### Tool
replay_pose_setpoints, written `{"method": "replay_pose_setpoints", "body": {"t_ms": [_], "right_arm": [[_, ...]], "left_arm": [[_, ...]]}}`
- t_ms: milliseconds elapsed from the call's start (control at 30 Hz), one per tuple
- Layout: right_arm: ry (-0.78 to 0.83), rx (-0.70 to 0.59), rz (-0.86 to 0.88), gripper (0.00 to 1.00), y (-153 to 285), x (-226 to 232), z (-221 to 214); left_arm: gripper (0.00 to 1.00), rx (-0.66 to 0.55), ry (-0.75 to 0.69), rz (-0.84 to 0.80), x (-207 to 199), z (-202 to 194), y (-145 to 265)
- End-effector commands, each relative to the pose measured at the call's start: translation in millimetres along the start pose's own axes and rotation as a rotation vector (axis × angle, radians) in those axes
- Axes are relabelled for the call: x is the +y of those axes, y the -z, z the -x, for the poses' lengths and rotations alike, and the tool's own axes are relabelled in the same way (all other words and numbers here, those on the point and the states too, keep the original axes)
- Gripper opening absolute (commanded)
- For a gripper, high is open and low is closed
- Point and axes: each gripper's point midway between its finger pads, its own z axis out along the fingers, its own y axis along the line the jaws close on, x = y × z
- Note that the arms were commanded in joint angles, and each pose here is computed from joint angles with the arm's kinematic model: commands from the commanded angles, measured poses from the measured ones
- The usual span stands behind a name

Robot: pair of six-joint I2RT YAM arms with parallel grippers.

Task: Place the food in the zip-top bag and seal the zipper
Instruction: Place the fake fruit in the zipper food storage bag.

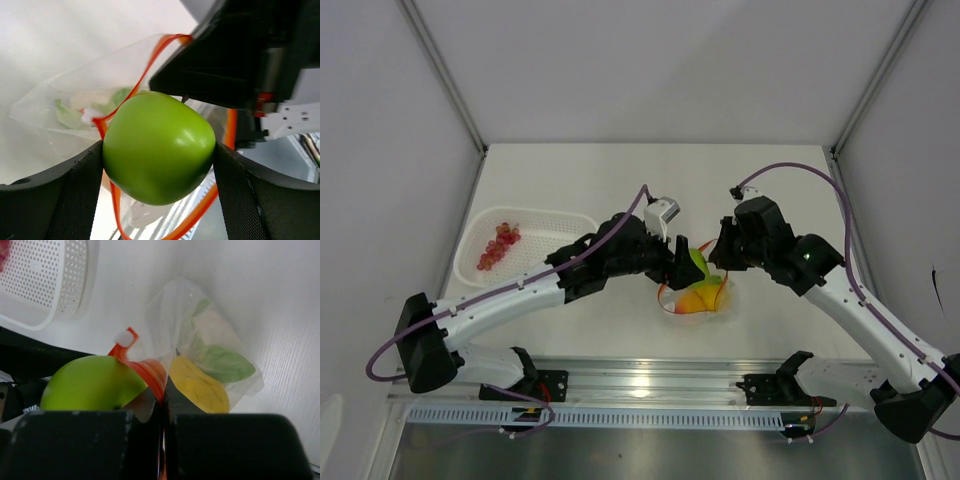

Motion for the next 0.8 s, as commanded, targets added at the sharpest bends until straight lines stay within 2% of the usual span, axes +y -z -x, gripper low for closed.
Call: {"method": "replay_pose_setpoints", "body": {"t_ms": [0, 133, 167, 267, 367, 433, 533, 600, 667, 767], "right_arm": [[-0.019, -0.082, 0.073, 0.0, 19.3, 16.9, 23.5], [-0.024, -0.085, 0.081, 0.0, 20.8, 18.4, 24.2], [-0.024, -0.085, 0.081, 0.0, 21.0, 18.7, 24.6], [-0.022, -0.088, 0.086, 0.0, 23.1, 19.6, 25.3], [-0.023, -0.088, 0.08, 0.0, 23.5, 17.4, 24.1], [-0.023, -0.089, 0.076, 0.0, 23.5, 16.5, 23.7], [-0.025, -0.085, 0.079, 0.0, 23.0, 17.0, 22.7], [-0.027, -0.087, 0.082, 0.0, 23.5, 17.5, 23.0], [-0.024, -0.088, 0.08, 0.0, 23.8, 16.8, 23.1], [-0.022, -0.086, 0.074, 0.0, 24.4, 15.3, 21.9]], "left_arm": [[0.03, -0.015, -0.047, 0.065, 6.3, 6.8, -2.9], [0.21, -0.004, -0.067, 0.104, 12.8, 1.9, -9.7], [0.33, -0.003, -0.064, 0.124, 15.2, 2.8, -9.6], [0.5, -0.009, -0.056, 0.197, 26.6, 4.3, -6.5], [0.6, -0.024, -0.077, 0.214, 26.0, 5.5, -2.0], [0.61, -0.029, -0.113, 0.203, 20.2, 7.0, -0.4], [0.69, -0.026, -0.142, 0.213, 12.9, 5.7, 0.8], [0.96, -0.026, -0.147, 0.217, 12.2, 5.9, 1.0], [0.99, -0.026, -0.145, 0.223, 12.6, 6.3, 2.0], [0.99, -0.047, -0.152, 0.228, 11.6, 11.2, 7.6]]}}
